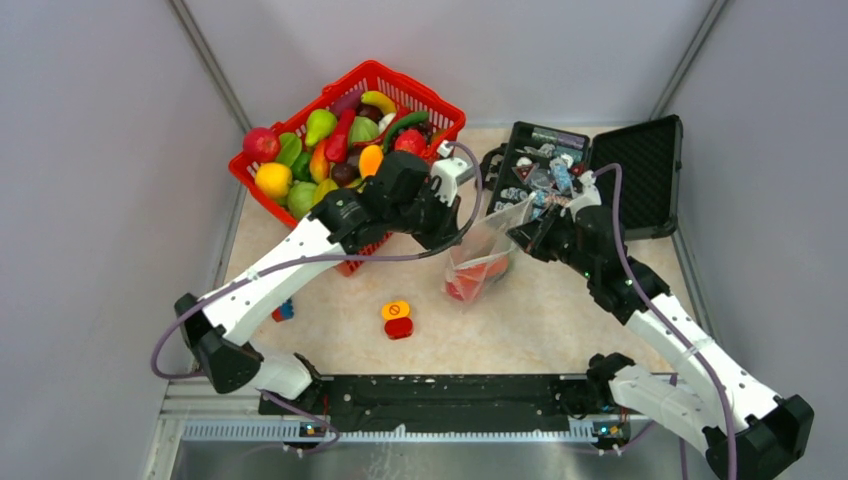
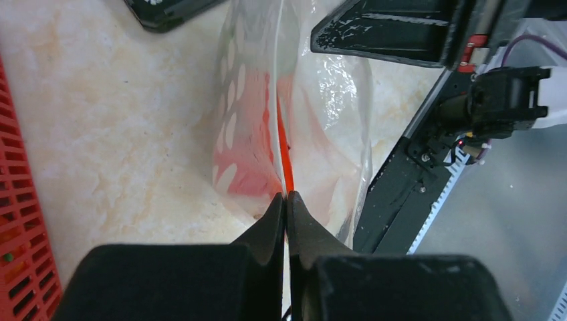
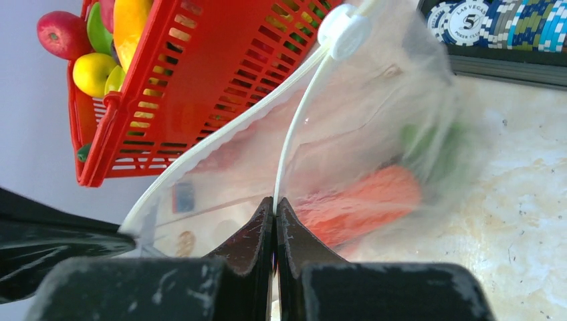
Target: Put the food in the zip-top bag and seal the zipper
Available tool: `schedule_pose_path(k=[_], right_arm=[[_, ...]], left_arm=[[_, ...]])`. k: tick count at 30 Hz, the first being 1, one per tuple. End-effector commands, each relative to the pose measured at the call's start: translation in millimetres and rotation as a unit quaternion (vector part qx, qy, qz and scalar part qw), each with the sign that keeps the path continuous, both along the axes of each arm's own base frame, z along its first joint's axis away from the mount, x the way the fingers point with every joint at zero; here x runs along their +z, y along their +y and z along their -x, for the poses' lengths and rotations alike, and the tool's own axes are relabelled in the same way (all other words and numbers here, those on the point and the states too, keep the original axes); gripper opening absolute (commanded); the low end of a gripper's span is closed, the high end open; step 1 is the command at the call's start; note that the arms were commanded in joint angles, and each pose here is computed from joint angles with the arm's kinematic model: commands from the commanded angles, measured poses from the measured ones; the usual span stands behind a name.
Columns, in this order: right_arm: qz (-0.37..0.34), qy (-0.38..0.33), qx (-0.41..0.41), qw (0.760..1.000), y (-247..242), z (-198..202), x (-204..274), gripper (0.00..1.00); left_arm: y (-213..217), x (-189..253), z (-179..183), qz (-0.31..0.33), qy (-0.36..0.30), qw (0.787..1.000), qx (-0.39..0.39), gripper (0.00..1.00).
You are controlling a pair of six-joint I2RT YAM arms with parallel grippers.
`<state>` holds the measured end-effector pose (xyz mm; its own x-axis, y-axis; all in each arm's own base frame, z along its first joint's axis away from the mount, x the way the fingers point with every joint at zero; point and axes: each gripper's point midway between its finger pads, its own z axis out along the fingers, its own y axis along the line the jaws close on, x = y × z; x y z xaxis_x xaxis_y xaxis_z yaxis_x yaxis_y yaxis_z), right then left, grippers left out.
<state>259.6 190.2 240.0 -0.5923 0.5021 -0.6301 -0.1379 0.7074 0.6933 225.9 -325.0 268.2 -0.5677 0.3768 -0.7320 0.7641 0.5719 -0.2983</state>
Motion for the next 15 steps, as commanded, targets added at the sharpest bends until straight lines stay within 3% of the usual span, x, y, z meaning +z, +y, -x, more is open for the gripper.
schedule_pose_path(k=[1, 3, 6, 7, 9, 12, 15], right_arm=[[-0.012, -0.060, -0.012, 0.998, -7, -3, 36, 0.00], [-0.006, -0.060, -0.013, 0.998, -9, -2, 38, 0.00], [0.007, -0.061, -0.022, 0.998, -14, -1, 41, 0.00], [0.009, -0.064, -0.021, 0.998, -15, 0, 43, 0.00], [0.008, -0.071, -0.018, 0.997, -16, 2, 49, 0.00], [0.004, -0.081, -0.012, 0.997, -15, 5, 57, 0.00], [0.007, -0.078, -0.012, 0.997, -15, 4, 55, 0.00]], left_arm=[[4, 31, 0, 0.039, -0.046, 0.998, 0.007, 0.00], [3, 26, 1, 0.030, -0.031, 0.999, 0.005, 0.03], [0, 31, 5, 0.045, -0.030, 0.999, -0.005, 0.54], [0, 35, 5, 0.050, -0.035, 0.998, -0.006, 0.58], [3, 42, 4, 0.055, -0.048, 0.997, 0.001, 0.79], [12, 56, -2, 0.055, -0.078, 0.995, 0.020, 0.98], [42, 69, -23, 0.033, -0.133, 0.986, 0.092, 0.99]])
